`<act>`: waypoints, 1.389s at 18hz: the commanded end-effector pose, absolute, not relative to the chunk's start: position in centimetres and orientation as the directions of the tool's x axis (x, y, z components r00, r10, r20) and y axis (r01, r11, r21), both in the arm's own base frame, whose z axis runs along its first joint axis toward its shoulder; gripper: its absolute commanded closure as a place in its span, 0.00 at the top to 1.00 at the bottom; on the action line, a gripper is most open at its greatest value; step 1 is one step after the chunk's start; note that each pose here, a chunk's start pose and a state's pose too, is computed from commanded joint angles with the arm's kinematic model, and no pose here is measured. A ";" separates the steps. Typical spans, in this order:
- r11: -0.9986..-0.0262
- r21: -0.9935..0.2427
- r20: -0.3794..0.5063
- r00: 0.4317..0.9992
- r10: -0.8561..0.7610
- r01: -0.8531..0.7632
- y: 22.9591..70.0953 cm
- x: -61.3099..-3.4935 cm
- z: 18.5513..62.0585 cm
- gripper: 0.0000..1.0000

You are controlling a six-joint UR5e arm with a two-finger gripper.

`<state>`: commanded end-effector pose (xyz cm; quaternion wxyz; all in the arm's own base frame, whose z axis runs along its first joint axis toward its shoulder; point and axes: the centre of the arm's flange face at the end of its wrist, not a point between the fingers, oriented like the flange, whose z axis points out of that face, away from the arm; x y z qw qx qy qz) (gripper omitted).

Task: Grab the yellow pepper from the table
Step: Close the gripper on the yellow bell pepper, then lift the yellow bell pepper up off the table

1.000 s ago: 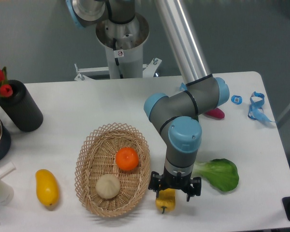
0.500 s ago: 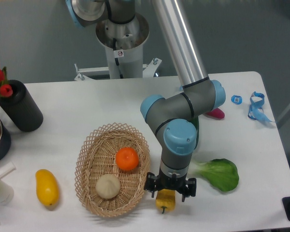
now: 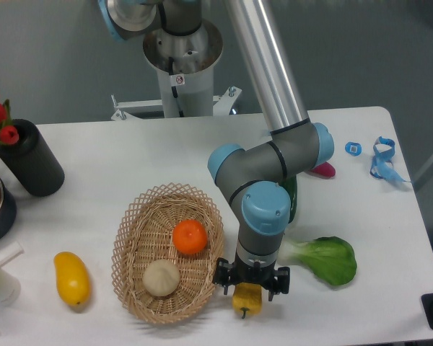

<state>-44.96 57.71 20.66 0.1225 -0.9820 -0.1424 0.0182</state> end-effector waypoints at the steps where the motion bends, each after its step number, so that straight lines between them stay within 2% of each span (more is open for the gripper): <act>1: -0.930 -0.244 -0.003 0.959 0.285 0.275 57.7 -45.0 20.7 0.78; 2: -0.930 -0.240 -0.011 0.958 0.288 0.277 57.6 -45.0 20.6 0.65; 5: -0.930 -0.240 -0.015 0.956 0.292 0.280 57.6 -45.1 20.9 0.35; 8: -0.930 -0.245 -0.019 0.957 0.289 0.276 57.6 -45.1 21.3 0.26; 11: -0.929 -0.258 -0.032 0.959 0.283 0.265 57.7 -45.2 22.4 0.22; 13: -0.924 -0.290 -0.056 0.959 0.277 0.249 58.0 -45.6 24.6 0.22; 19: -0.928 -0.372 -0.214 0.971 0.106 0.019 56.9 -45.6 34.7 0.22; 21: -0.931 -0.353 -0.270 0.963 0.010 -0.089 55.6 -45.9 36.3 0.22; 25: -0.927 -0.366 -0.301 0.953 0.031 -0.086 53.6 -47.1 38.8 0.22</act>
